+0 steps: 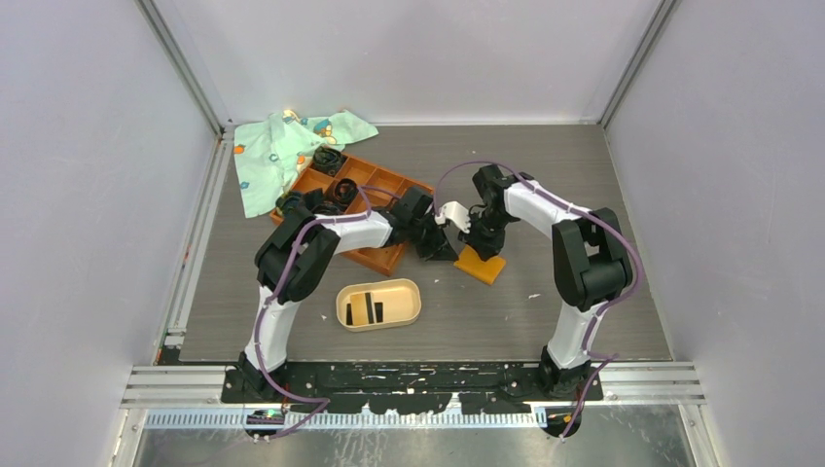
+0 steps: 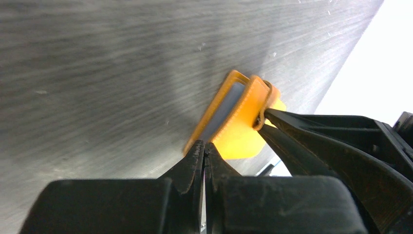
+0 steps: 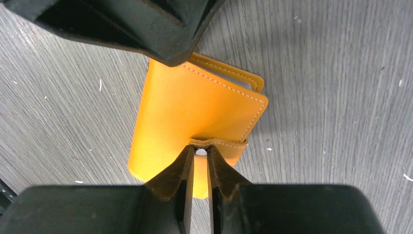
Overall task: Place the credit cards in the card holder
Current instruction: Close the card holder at the center of the board.
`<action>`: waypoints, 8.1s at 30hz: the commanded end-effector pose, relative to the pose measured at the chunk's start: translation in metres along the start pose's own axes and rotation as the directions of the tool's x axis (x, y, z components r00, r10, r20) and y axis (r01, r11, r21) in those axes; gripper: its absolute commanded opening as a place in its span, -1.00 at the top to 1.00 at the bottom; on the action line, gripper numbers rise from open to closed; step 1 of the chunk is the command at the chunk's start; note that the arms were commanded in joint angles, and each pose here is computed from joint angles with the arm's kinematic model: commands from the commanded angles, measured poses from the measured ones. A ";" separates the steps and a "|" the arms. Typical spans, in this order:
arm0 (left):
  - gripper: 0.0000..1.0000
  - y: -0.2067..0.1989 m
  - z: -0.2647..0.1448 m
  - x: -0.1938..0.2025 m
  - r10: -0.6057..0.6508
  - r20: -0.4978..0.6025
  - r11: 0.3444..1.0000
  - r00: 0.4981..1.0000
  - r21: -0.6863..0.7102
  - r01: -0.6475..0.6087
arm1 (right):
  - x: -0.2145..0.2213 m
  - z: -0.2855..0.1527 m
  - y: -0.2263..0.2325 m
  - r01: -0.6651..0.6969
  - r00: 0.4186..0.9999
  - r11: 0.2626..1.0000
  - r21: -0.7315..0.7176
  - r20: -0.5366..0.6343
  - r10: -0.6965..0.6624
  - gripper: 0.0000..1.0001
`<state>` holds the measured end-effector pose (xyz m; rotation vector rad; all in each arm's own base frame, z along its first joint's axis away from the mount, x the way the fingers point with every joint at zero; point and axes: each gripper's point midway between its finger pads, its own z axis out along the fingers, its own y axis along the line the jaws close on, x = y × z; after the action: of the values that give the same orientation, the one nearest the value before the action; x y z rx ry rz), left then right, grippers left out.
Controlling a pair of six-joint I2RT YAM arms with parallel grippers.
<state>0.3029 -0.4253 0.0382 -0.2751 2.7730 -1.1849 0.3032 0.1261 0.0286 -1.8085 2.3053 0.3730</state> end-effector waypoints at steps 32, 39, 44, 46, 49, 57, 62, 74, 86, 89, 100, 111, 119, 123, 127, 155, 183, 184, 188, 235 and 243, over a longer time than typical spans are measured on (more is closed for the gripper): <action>0.94 -0.032 -0.019 -0.011 0.083 0.055 0.995 0.995 0.053 -0.086 | -0.032 -0.061 0.004 -0.181 0.920 0.983 -0.014 0.352 0.174 0.31; 0.94 -0.033 -0.019 -0.010 0.087 0.052 0.994 0.995 0.056 -0.090 | -0.015 -0.037 -0.006 -0.213 0.941 0.976 0.034 0.276 0.195 0.70; 0.94 -0.032 -0.019 -0.009 0.087 0.051 0.994 0.995 0.056 -0.090 | -0.013 -0.027 -0.010 -0.220 0.947 0.975 0.044 0.249 0.202 0.74; 0.94 -0.032 -0.018 -0.009 0.087 0.049 0.994 0.995 0.055 -0.089 | -0.013 -0.024 -0.011 -0.222 0.949 0.974 0.047 0.241 0.204 0.74; 0.94 -0.032 -0.017 -0.008 0.089 0.046 0.994 0.995 0.056 -0.091 | -0.011 -0.016 -0.012 -0.221 0.955 0.974 0.049 0.212 0.206 0.76; 0.93 -0.035 -0.019 -0.009 0.090 0.048 0.993 0.995 0.066 -0.093 | 0.004 0.013 0.008 -0.199 0.978 0.980 0.024 0.068 0.197 0.79; 0.90 -0.035 -0.020 -0.009 0.091 0.049 0.993 0.995 0.067 -0.094 | 0.018 0.019 0.013 -0.217 0.976 0.976 0.031 0.011 0.217 0.81; 0.85 -0.047 -0.025 -0.010 0.112 0.060 0.989 0.992 0.094 -0.117 | -0.059 -0.075 0.024 -0.104 0.876 0.991 -0.085 0.464 0.132 0.16; 0.81 -0.066 -0.036 -0.014 0.173 0.097 0.973 0.980 0.137 -0.186 | -0.022 -0.067 0.023 0.251 0.855 0.964 0.087 0.447 -0.263 -0.30; 0.80 -0.068 -0.038 -0.014 0.184 0.101 0.971 0.978 0.137 -0.197 | -0.015 -0.056 0.012 0.253 0.869 0.960 0.118 0.408 -0.279 -0.27; 0.80 -0.072 -0.038 -0.012 0.202 0.107 0.965 0.974 0.147 -0.216 | -0.011 -0.023 -0.005 0.256 0.904 0.959 0.120 0.322 -0.281 -0.14; 0.80 -0.077 -0.042 -0.011 0.248 0.125 0.952 0.961 0.155 -0.265 | -0.003 -0.017 -0.011 0.211 0.934 0.971 0.116 0.268 -0.235 0.08; 0.79 -0.091 -0.058 -0.010 0.360 0.201 0.909 0.911 0.141 -0.391 | -0.010 -0.031 -0.003 0.174 0.927 0.980 0.094 0.321 -0.195 0.41; 0.79 -0.097 -0.063 -0.005 0.440 0.234 0.871 0.867 0.124 -0.476 | -0.013 -0.037 0.004 0.152 0.918 0.985 0.076 0.358 -0.169 0.44; 0.79 -0.090 -0.058 0.005 0.476 0.244 0.850 0.845 0.117 -0.513 | -0.019 -0.042 0.011 0.062 0.907 0.998 0.013 0.417 -0.062 0.47; 0.95 -0.035 -0.032 0.011 0.646 0.350 0.739 0.678 -0.063 -0.671 | -0.010 -0.086 0.024 -0.134 0.816 0.985 0.105 0.576 0.049 -0.99; 0.72 -0.047 -0.031 -0.030 0.538 0.438 0.730 0.720 0.185 -0.658 | -0.016 -0.039 -0.012 -0.240 0.929 0.928 0.285 0.345 0.134 -0.04; 0.74 -0.046 -0.031 -0.030 0.542 0.438 0.731 0.717 0.176 -0.659 | -0.016 -0.037 -0.012 -0.238 0.931 0.928 0.285 0.340 0.134 0.01; 0.76 -0.041 -0.031 -0.028 0.573 0.427 0.728 0.700 0.127 -0.674 | -0.015 -0.032 -0.015 -0.242 0.935 0.924 0.296 0.327 0.140 0.07; 0.75 -0.054 -0.029 0.004 0.595 0.438 0.684 0.674 0.164 -0.711 | -0.017 -0.016 0.028 -0.144 0.960 0.988 0.064 0.251 0.123 0.85; 0.75 -0.053 -0.026 0.004 0.569 0.469 0.682 0.675 0.188 -0.706 | -0.011 -0.008 0.040 -0.086 0.968 0.996 0.013 0.239 0.080 0.82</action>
<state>0.2931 -0.4317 0.0546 0.4722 2.1262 -1.1542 0.2749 0.1371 0.0379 -1.4961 2.2667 0.4791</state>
